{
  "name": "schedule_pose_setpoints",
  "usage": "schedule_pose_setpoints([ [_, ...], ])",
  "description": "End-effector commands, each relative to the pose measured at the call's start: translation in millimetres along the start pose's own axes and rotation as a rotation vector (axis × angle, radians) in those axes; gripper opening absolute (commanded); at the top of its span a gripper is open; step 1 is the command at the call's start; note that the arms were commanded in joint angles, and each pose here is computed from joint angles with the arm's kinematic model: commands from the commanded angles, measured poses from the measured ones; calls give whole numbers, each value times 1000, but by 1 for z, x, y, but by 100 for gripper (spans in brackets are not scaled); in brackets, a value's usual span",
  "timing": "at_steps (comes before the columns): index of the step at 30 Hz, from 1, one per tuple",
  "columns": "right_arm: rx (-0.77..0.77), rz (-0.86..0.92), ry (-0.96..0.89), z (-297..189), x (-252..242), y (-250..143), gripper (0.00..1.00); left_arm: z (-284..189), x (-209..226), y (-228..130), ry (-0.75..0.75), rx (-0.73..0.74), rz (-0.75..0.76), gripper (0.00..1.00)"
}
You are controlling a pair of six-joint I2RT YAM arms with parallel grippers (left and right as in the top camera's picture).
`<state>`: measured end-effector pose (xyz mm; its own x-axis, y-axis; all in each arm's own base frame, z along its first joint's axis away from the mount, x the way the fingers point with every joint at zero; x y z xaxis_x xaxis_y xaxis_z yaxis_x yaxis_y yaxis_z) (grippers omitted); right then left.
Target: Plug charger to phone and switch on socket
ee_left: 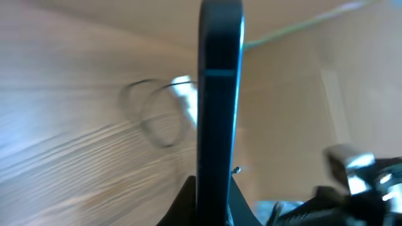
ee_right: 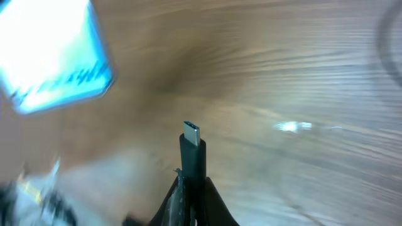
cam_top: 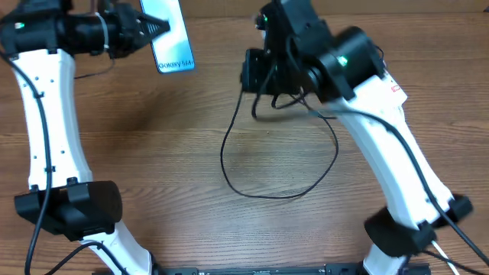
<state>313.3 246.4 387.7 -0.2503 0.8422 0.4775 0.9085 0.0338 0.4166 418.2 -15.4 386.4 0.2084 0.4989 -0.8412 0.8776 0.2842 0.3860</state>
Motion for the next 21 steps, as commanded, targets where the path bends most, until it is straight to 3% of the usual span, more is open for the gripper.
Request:
schedule_pose_setpoints([
  [1, 73, -146, 143, -7, 27, -19, 4, -22, -47, -4, -398, 59, 98, 4],
  [8, 130, -222, 166, 1, 47, -40, 4, -21, -57, -7, -486, 93, 118, 4],
  [21, 78, -256, 316, -2, 69, -31, 4, -4, -68, -16, -510, 144, 125, 4],
])
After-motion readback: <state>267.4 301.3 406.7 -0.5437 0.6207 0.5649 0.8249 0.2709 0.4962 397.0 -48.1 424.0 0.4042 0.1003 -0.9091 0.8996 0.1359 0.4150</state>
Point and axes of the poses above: each gripper's point midway between its finger pads, its own z axis out along the fingers, its own x axis along the line the jaws close on, y = z × x, the point moved 7 cm from there along -z, back along the fingers, and after that the axes turned 2 degrees about -z, right-handed, at the moved point
